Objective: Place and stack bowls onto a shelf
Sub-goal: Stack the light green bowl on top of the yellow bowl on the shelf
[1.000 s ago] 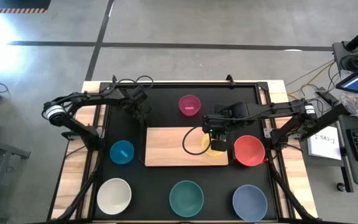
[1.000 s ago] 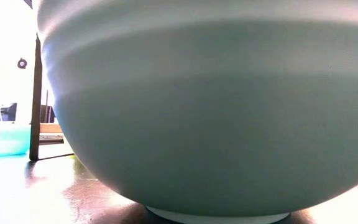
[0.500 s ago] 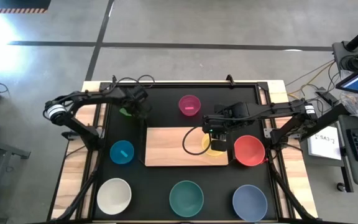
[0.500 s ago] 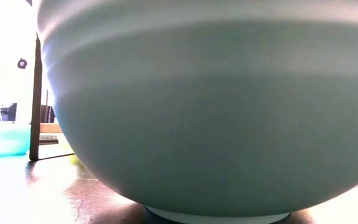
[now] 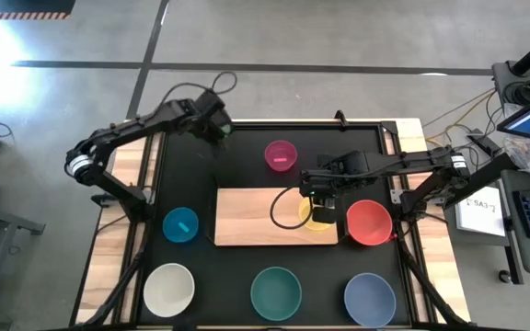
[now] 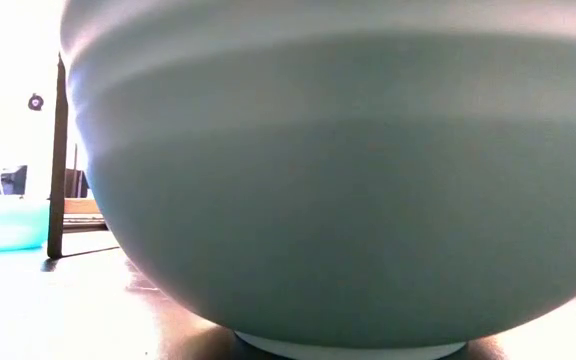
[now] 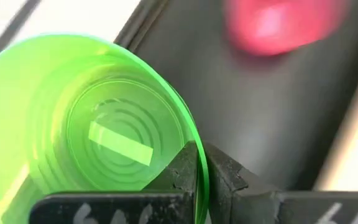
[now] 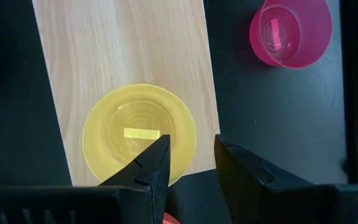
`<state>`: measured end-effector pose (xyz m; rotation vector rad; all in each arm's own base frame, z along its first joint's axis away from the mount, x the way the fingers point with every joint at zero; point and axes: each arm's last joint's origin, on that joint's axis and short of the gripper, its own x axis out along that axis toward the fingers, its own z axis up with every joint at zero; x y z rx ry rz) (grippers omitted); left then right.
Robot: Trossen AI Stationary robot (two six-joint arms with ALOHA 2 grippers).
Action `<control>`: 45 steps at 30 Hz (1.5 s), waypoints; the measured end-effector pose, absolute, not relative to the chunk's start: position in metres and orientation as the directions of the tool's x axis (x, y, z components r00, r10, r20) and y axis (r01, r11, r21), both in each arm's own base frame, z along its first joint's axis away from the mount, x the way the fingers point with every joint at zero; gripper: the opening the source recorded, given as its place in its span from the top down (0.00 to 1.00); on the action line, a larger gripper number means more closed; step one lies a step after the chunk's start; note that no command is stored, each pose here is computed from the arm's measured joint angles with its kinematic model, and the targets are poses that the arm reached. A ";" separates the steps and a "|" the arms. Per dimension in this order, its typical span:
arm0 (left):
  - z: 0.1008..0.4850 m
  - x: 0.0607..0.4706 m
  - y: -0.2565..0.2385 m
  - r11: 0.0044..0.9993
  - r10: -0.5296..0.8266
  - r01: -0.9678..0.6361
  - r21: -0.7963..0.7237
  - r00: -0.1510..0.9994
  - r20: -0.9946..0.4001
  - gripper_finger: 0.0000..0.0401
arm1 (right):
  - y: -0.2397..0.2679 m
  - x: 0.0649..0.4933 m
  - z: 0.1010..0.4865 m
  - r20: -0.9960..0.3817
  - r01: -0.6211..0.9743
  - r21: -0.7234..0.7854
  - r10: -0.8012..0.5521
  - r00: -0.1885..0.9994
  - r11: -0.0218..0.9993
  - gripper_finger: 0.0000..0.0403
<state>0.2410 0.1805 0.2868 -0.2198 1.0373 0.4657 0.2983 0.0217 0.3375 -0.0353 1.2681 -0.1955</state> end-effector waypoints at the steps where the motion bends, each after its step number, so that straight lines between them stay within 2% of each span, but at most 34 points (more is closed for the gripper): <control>1: 0.293 0.244 0.178 0.917 0.215 -0.398 0.010 0.474 -0.854 1.00 | 0.022 0.298 0.338 -0.943 0.122 -0.145 -0.175 0.284 0.982 0.70; 3: 0.303 0.251 0.169 0.969 0.099 -0.242 -0.051 0.570 -0.816 1.00 | 0.021 0.298 0.338 -0.937 0.105 -0.179 -0.202 0.285 0.978 0.69; 6: 0.310 0.259 0.153 0.996 -0.040 -0.040 -0.085 0.635 -0.771 1.00 | 0.021 0.298 0.338 -0.929 0.056 -0.224 -0.230 0.289 0.973 0.68; 10: 0.310 0.268 0.128 0.990 -0.116 0.135 -0.038 0.636 -0.763 1.00 | 0.020 0.300 0.339 -0.919 -0.026 -0.263 -0.243 0.310 0.964 0.68; 15: 0.306 0.284 0.090 0.958 -0.203 0.288 -0.022 0.617 -0.761 1.00 | 0.022 0.310 0.343 -0.885 -0.068 -0.273 -0.222 0.409 0.960 0.70; 21: 0.307 0.297 0.041 0.869 -0.301 0.493 0.040 0.592 -0.747 1.00 | 0.027 0.323 0.350 -0.835 -0.140 -0.171 -0.068 0.546 0.975 0.71; 31: 0.309 0.301 -0.014 0.758 -0.438 0.652 0.026 0.539 -0.719 1.00 | 0.037 0.333 0.358 -0.748 -0.338 -0.012 0.216 0.627 0.941 0.67; 36: 0.311 0.302 -0.035 0.700 -0.496 0.713 0.040 0.526 -0.691 1.00 | 0.041 0.335 0.360 -0.725 -0.383 -0.049 0.231 0.649 0.923 0.67; 45: 0.319 0.310 -0.044 0.659 -0.545 0.741 0.128 0.588 -0.598 1.00 | 0.053 0.339 0.363 -0.685 -0.447 -0.107 0.259 0.681 0.888 0.67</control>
